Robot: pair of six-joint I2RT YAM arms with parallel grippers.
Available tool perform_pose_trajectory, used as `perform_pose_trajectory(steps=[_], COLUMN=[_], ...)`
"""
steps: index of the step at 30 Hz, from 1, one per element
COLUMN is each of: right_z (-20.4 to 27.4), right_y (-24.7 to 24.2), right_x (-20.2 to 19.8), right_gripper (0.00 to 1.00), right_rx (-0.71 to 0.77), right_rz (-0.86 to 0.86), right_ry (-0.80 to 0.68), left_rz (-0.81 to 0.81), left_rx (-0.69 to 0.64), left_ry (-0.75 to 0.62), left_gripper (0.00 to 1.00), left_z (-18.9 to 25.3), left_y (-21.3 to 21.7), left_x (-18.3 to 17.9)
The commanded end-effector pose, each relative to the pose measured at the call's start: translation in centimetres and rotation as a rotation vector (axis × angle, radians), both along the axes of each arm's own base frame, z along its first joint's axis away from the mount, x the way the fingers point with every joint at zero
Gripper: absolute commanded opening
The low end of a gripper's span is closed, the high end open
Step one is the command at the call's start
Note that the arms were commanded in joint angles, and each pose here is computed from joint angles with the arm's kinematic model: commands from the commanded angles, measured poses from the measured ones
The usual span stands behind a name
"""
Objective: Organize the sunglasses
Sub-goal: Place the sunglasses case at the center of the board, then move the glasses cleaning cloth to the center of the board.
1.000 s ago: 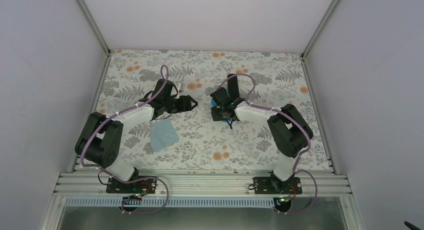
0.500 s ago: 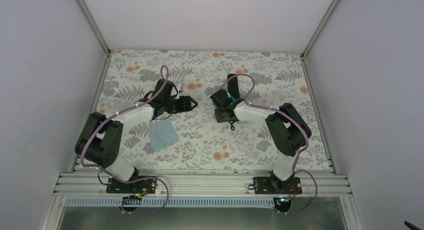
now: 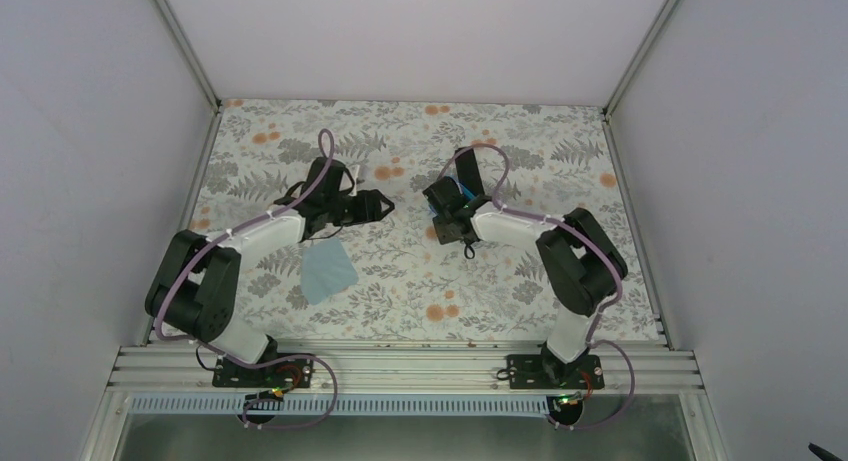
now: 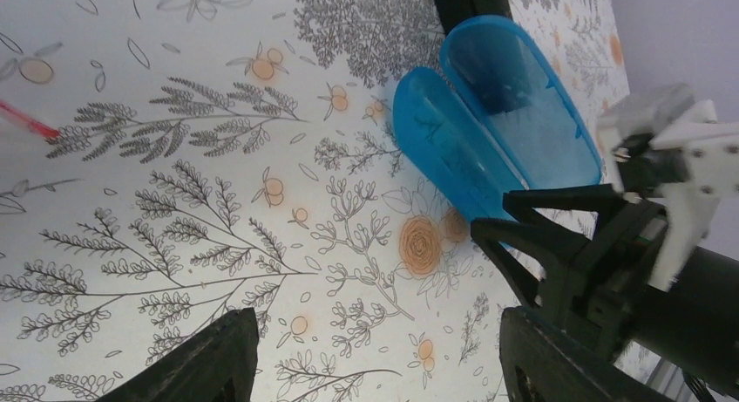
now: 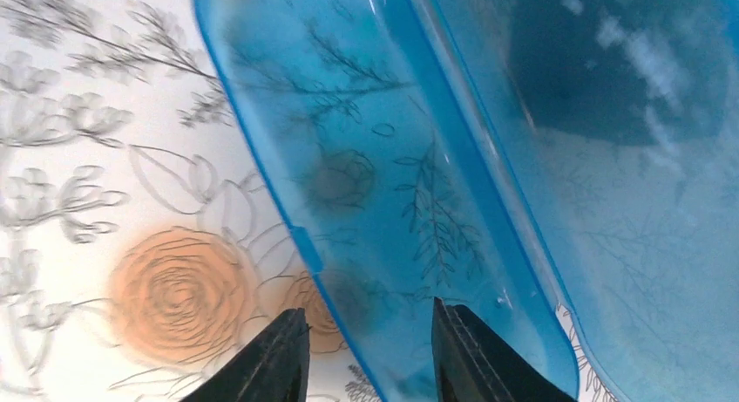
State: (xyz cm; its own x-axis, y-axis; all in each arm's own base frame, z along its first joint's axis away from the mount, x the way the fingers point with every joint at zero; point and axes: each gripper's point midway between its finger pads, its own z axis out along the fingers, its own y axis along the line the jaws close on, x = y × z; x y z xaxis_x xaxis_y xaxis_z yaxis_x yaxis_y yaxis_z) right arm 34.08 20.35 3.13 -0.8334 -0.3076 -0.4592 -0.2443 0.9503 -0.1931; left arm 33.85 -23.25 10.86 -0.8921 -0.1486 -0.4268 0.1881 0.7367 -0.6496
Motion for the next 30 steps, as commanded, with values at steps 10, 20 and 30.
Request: perform_pose_trajectory(steps=[10, 20, 30], right_z=[9.0, 4.5, -0.9], right_y=[11.8, 24.1, 25.0], right_x=[-6.3, -12.7, -11.5], right_gripper=[0.54, 0.45, 0.40], right_rx=[0.463, 0.402, 0.148], right_rz=[0.277, 0.482, 0.389], right_ry=[0.025, 0.118, 0.070], left_rz=[0.384, 0.681, 0.722], left_rx=[0.082, 0.077, 0.073], left_ry=[-0.260, -0.496, -0.548], left_gripper=[0.69, 0.69, 0.71], left_z=[9.2, 19.2, 21.9], left_y=[7.0, 14.1, 15.7], left_x=[1.3, -2.0, -3.8])
